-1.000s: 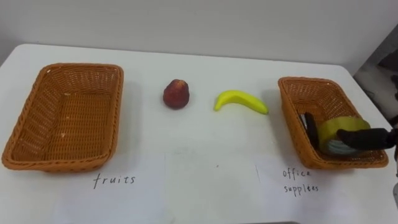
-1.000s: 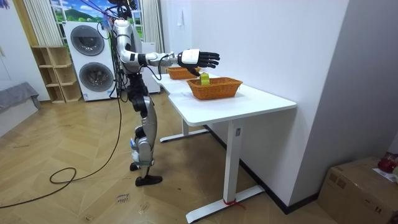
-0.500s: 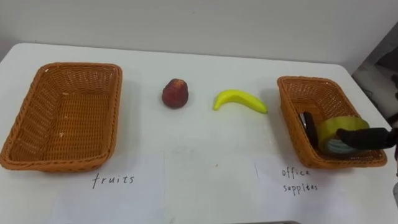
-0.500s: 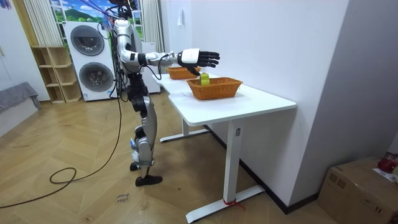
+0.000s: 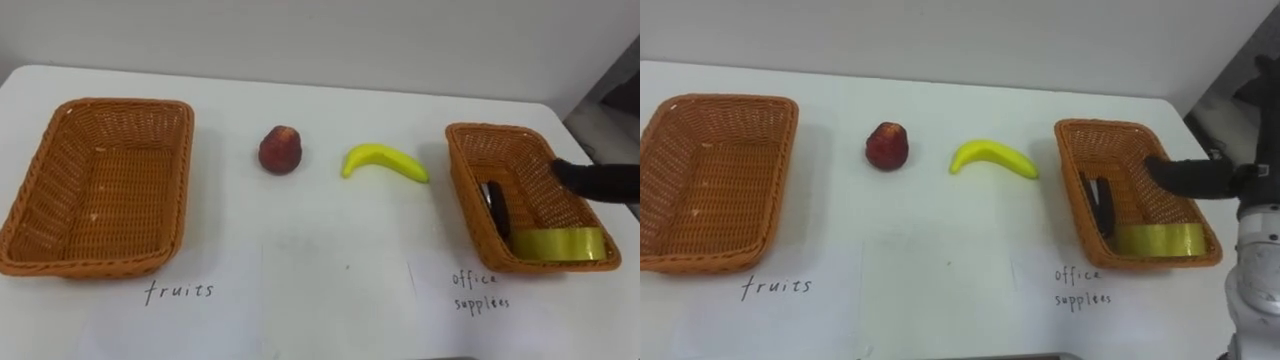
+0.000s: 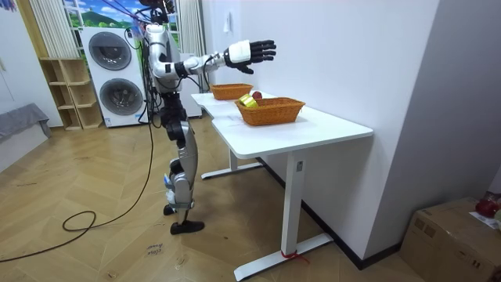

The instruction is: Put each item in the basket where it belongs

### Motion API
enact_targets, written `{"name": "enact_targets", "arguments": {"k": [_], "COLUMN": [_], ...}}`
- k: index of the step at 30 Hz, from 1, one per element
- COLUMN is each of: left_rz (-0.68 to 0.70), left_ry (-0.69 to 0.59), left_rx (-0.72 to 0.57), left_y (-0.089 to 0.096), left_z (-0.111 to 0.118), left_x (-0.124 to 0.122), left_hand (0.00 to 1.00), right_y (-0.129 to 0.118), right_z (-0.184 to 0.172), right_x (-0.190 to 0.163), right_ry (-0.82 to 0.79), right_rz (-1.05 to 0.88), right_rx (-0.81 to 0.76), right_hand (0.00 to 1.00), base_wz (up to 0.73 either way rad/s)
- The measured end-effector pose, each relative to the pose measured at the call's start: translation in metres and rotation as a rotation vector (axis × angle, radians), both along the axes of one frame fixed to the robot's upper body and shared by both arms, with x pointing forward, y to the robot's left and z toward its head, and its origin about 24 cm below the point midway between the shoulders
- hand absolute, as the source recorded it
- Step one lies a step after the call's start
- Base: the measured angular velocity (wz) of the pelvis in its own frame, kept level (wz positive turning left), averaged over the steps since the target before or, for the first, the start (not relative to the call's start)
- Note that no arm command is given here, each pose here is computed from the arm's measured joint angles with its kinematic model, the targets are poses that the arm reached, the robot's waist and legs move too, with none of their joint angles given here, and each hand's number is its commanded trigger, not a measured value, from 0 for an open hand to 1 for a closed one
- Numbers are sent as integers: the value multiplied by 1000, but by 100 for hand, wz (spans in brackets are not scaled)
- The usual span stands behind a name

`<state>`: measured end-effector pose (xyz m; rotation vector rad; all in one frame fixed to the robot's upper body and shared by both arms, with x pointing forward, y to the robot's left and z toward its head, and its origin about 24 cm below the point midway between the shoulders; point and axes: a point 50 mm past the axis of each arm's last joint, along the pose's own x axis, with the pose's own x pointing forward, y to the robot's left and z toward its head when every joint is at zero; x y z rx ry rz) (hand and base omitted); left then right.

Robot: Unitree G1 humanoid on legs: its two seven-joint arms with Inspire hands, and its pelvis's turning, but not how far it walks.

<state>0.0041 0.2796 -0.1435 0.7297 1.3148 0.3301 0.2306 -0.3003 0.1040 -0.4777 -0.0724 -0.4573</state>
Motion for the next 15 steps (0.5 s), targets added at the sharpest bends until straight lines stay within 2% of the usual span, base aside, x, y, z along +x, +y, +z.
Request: {"name": "enact_targets", "arguments": {"k": [5,10,15], "left_rz": [-11,-18,-24], "left_ry": [-12,-24,-49], "left_rx": [-5,-3,2], "left_y": [1,1,2], "left_z": [0,1,2], "left_x": [3,8,19], "left_hand": [0,0,0], "right_y": [8,11,14], "right_z": [18,24,38], "right_x": [9,12,16], "right_ry": [-86,-106,-139], "right_rz": [44,62,65], "right_rx": [-16,-35,-122], "right_hand": [0,0,0], "base_wz": [0,1,0]}}
